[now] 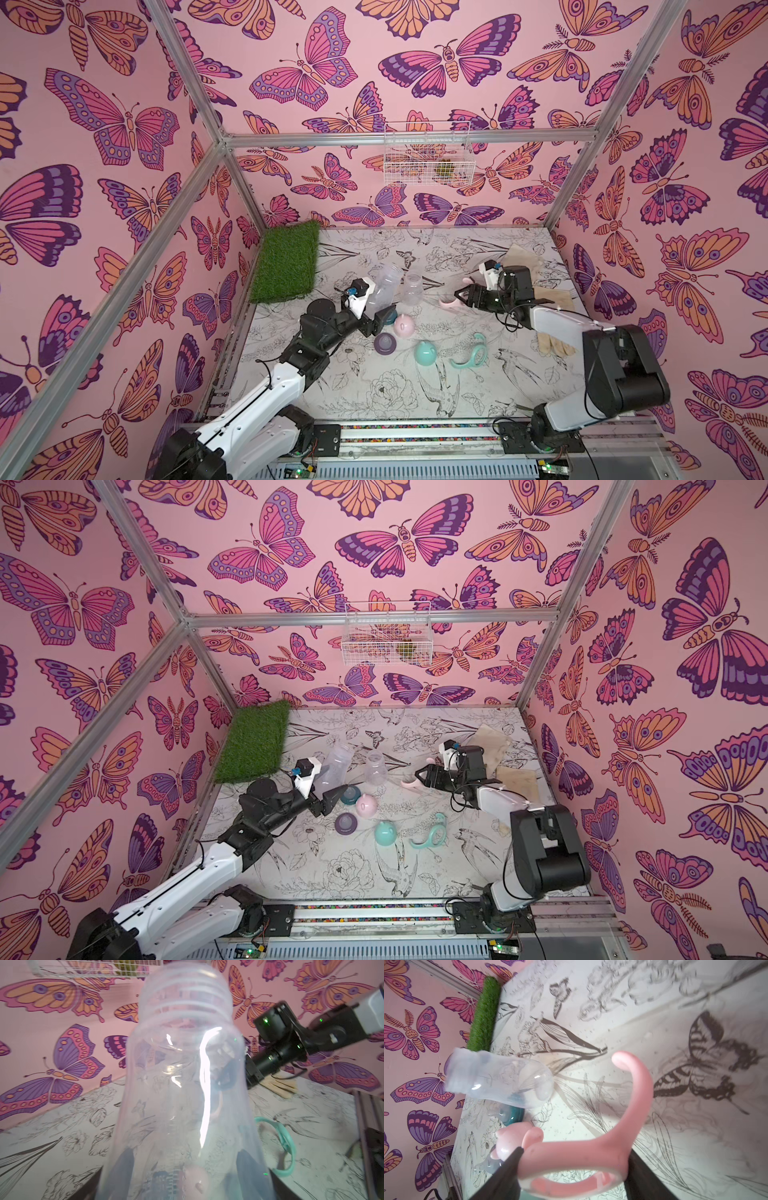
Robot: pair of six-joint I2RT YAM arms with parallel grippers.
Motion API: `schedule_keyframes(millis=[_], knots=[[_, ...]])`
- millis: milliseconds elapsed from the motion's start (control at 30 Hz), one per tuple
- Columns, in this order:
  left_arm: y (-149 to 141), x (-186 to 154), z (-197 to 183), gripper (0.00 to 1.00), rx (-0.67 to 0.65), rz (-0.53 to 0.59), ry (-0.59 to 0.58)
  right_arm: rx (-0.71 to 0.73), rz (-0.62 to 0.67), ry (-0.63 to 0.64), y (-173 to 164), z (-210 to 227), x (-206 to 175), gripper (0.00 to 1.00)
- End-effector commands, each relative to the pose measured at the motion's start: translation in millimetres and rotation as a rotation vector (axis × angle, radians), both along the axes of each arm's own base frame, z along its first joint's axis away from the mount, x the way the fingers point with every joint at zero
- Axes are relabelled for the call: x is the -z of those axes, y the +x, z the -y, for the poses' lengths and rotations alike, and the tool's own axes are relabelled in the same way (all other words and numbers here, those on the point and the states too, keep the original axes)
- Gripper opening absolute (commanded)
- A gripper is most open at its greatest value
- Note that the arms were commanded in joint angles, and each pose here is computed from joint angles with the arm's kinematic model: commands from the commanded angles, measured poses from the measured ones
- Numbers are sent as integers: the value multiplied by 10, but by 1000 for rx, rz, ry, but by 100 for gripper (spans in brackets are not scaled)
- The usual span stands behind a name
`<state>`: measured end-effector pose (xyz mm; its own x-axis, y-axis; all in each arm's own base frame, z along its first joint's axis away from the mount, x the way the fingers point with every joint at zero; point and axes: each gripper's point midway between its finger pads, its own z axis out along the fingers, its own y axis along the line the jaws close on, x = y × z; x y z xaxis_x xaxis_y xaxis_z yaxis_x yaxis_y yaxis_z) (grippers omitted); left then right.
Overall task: Assemble the baby bottles
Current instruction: Pick up the handle at the center of the board, then put on the handle of the baby bottle.
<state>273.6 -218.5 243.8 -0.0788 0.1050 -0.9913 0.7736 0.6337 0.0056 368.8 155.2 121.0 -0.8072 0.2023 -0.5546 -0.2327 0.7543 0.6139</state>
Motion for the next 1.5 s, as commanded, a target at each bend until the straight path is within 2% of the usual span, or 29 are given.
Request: schedule_keyframes(millis=[0, 167, 300, 467, 667, 1033, 1200, 1467], knots=[[-247, -193, 209, 0, 208, 52, 7, -84, 29, -55, -185, -68, -430, 46], [-435, -231, 327, 0, 380, 48, 53, -195, 85, -41, -448, -229, -1076, 46], [-562, -276, 315, 0, 510, 34, 46, -325, 138, -16, -765, -409, -1477, 46], [-678, -455, 220, 0, 620, 40, -14, -513, 187, 47, -1205, -648, -1818, 46], [-812, -563, 230, 0, 719, 7, -60, -708, 214, 71, -1618, -856, -2004, 46], [-944, -554, 353, 0, 783, -32, -70, -803, 271, 96, -1707, -947, -2405, 44], [-990, -539, 408, 0, 814, -53, -75, -850, 263, 74, -1711, -1052, -2441, 43], [-947, -524, 428, 0, 796, -67, -71, -919, 262, 52, -1785, -1204, -2449, 43]])
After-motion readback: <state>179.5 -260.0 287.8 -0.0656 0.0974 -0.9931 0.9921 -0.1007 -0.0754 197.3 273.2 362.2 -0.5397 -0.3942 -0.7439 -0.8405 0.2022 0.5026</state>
